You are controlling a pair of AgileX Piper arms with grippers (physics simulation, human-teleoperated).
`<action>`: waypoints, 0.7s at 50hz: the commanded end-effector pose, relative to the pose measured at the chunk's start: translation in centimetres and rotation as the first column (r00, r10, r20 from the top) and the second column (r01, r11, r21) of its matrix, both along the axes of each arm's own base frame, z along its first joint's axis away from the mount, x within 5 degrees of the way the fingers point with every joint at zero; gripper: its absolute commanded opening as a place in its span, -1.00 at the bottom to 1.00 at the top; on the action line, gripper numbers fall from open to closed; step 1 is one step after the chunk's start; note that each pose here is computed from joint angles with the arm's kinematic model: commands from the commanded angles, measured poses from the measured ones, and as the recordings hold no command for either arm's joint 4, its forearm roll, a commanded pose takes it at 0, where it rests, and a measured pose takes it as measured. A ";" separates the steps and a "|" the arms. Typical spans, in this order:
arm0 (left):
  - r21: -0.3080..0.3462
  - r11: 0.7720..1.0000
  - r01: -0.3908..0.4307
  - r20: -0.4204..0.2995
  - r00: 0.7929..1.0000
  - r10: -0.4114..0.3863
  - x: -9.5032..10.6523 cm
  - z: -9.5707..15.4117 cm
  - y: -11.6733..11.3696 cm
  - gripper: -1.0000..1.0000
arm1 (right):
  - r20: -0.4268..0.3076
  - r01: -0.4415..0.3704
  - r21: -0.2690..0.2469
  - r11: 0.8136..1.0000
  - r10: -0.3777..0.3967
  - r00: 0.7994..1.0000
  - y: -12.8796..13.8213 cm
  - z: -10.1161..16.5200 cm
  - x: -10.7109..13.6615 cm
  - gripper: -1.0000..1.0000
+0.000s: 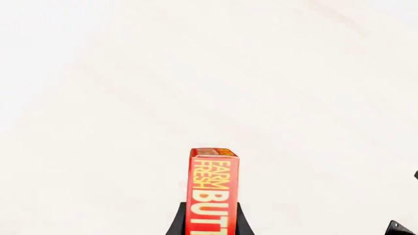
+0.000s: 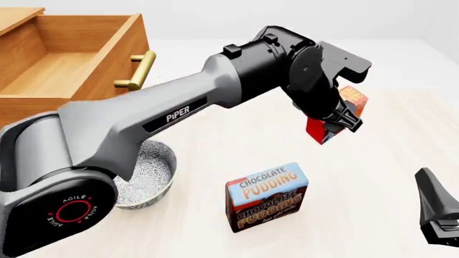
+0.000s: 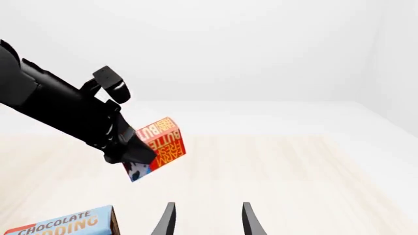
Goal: Put the butter at the back in the top drawer of the cabinet and close it.
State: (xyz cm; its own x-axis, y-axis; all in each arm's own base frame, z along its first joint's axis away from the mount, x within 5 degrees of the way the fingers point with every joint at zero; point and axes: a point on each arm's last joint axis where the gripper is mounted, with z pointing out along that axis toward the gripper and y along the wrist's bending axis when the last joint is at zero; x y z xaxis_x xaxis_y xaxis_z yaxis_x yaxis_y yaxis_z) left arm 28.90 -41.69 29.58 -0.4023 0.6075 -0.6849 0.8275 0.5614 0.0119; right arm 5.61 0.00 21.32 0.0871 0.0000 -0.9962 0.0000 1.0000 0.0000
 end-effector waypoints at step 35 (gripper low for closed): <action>-0.123 0.989 -0.084 0.200 0.974 0.107 -2.5 17.3 15.0 -1.00 | 0.000 0.000 0.000 1.000 0.000 1.000 0.0 0.0 0.0 1.00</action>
